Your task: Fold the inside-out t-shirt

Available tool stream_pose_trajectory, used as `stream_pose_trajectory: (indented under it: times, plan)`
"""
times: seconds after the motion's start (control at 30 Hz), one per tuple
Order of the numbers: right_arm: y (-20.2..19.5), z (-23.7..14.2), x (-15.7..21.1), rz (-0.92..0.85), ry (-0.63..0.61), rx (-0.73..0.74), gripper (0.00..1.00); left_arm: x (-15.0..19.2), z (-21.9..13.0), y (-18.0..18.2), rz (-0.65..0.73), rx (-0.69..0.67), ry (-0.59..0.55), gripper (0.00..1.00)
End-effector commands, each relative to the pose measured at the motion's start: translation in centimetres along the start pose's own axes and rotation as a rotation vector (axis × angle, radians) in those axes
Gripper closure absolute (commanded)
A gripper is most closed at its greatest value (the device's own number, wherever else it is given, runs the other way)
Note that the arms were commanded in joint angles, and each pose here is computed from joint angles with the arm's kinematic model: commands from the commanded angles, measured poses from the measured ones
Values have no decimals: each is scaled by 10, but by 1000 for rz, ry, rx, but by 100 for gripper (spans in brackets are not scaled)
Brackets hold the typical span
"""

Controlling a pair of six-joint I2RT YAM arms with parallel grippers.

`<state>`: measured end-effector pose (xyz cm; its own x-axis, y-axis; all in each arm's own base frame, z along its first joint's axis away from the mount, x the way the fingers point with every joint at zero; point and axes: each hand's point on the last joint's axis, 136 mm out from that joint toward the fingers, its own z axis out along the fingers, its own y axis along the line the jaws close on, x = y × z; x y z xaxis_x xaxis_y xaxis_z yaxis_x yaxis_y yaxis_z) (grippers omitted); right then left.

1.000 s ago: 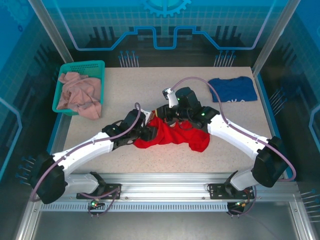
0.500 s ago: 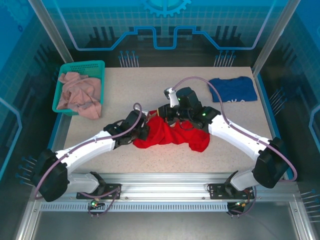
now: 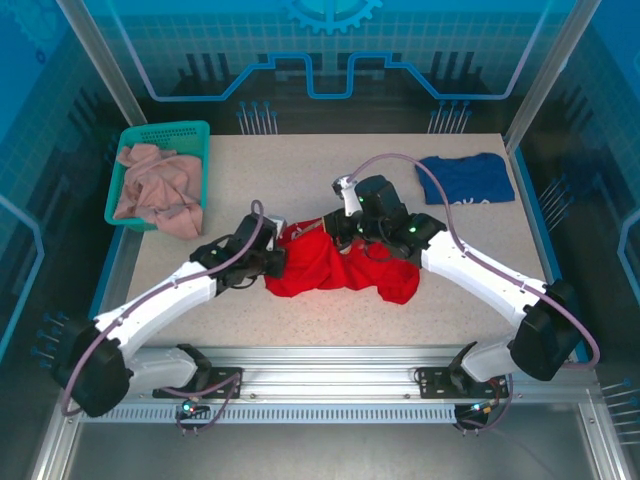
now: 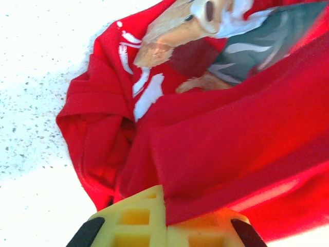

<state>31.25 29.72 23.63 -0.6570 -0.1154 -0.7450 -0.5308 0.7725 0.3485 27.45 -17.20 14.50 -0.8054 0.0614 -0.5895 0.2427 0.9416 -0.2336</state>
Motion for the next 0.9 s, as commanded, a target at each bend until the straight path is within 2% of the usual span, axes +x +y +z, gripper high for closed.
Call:
stream_pose_trajectory:
  times: [0.0,0.13,0.27,0.43,0.47,0.53,0.7,0.87]
  plan:
    - [-15,-15,-17,-63,-28,94,100,-5,-31,-23,-50,157,6,99]
    - [-27,-12,-15,-85,3,146,100,-4,-47,-39,-52,274,-1,100]
    - [-52,-14,-11,-114,55,248,100,6,-50,-35,-54,271,9,100]
    - [-67,-15,-8,-123,78,298,100,33,-31,-38,-86,298,130,100]
    - [-65,-12,-7,-121,82,287,100,37,-26,-41,-88,306,162,97]
    - [-61,-6,-4,-117,93,269,100,45,-15,-37,-75,254,208,93]
    - [-44,-6,-2,-96,71,180,100,48,7,13,-74,-58,212,90]
    - [-33,-12,5,-72,73,128,100,44,13,24,-73,-123,200,85]
